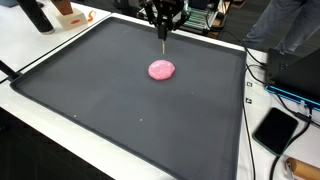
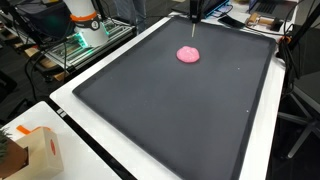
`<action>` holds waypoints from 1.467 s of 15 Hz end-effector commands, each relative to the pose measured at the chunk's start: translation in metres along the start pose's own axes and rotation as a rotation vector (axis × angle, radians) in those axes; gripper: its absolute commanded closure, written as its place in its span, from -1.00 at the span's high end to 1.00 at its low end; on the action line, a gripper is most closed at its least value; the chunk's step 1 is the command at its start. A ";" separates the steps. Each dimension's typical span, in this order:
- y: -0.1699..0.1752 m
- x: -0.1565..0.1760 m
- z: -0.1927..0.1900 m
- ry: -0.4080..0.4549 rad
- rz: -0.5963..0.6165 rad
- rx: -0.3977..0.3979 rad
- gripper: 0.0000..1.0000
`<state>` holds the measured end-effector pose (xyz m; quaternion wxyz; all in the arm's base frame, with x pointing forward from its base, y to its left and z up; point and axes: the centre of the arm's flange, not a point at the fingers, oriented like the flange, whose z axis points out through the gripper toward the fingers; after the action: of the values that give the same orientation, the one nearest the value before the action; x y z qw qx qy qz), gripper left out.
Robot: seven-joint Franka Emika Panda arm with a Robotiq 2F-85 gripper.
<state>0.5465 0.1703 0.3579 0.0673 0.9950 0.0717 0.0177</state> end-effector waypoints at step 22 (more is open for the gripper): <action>0.002 0.007 0.079 -0.070 0.026 0.044 -0.93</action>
<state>0.5561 0.1607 0.2889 0.0557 0.9966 0.0578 -0.0181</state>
